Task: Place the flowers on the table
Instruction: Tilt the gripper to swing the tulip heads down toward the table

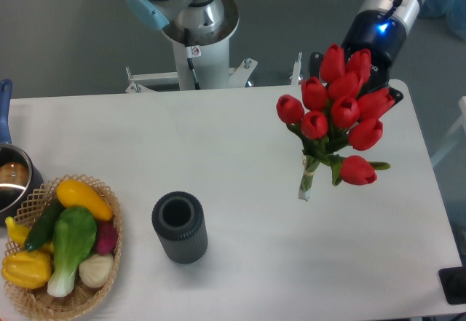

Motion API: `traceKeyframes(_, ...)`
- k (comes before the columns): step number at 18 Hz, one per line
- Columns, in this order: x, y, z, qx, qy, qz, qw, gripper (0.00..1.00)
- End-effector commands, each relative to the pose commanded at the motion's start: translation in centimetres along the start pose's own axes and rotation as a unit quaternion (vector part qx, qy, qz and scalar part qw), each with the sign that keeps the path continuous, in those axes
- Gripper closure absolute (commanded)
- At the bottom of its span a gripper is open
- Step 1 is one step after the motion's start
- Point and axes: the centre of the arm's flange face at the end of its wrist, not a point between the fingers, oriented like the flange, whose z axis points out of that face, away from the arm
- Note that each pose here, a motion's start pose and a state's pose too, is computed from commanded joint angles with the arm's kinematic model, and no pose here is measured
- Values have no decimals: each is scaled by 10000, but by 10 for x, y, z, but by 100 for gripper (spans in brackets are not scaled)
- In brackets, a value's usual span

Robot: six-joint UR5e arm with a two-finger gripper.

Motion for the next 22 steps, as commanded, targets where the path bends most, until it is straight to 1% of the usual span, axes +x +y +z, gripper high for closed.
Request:
traceKeyframes(4, -7, 6, 1, -368, -258, 57, 9990, 60)
traceKeyframes(6, -2, 18, 15, -633, -255, 138, 9976, 60)
traceKeyframes(7, 5, 32, 33, -955, -225, 365, 9945, 60)
traceKeyframes(9, 9, 37, 44, -1246, -261, 511, 9905, 60)
traceKeyframes(12, 3, 53, 52, -1597, -346, 479, 9854, 60)
traceKeyframes(15, 19, 62, 77, -2013, -269, 624, 9772, 62)
traceKeyframes(16, 18, 68, 80, -2106, -241, 675, 9749, 62)
traceKeyframes(19, 12, 84, 86, -2349, -178, 631, 9698, 62)
traceKeyframes(22, 7, 96, 89, -2598, -238, 604, 9635, 62)
